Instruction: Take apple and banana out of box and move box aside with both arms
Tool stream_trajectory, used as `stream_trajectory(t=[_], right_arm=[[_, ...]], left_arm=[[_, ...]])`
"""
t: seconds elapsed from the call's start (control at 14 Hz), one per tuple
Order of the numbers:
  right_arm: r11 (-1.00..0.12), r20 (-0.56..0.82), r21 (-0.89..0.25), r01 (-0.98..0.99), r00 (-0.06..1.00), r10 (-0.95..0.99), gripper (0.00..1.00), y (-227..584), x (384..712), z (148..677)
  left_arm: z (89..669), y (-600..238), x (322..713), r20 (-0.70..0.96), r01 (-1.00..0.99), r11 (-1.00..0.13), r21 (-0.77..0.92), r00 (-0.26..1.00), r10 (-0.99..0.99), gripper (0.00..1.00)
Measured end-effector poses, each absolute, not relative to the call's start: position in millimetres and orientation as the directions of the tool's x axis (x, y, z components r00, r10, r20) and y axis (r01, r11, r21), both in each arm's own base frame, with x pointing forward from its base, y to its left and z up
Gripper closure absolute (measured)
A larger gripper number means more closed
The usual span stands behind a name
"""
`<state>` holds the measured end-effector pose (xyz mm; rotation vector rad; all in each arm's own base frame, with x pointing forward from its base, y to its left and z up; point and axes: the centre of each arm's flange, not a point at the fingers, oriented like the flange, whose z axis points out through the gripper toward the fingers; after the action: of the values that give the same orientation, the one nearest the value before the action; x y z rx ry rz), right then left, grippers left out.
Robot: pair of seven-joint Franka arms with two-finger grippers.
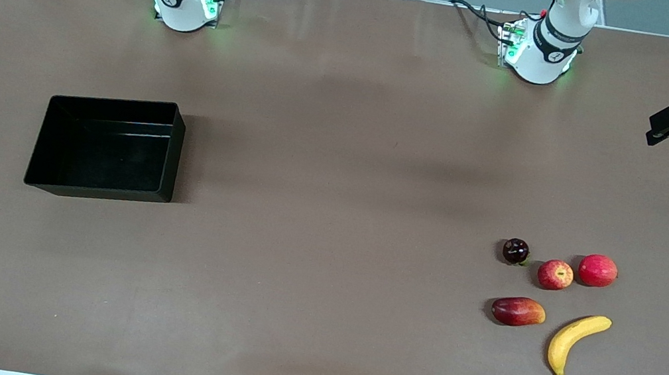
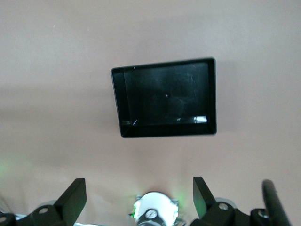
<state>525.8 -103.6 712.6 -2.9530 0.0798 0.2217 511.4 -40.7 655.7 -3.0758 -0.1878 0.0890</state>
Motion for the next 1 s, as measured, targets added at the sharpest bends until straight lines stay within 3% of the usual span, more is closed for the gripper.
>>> stream_trajectory(t=[0.5, 1.0], right_arm=[[-0.98, -0.138, -0.134, -0.149, 0.982, -0.13, 0.0, -61, 491, 736], [-0.983, -0.122, -0.109, -0.15, 0.983, -0.137, 0.0, -54, 489, 739]], left_arm=[[659, -38, 512, -0.046, 0.125, -0.99, -0.06, 0.991, 0.128, 0.0], [668, -41, 511, -0.029, 0.114, -0.992, -0.057, 0.993, 0.116, 0.0]])
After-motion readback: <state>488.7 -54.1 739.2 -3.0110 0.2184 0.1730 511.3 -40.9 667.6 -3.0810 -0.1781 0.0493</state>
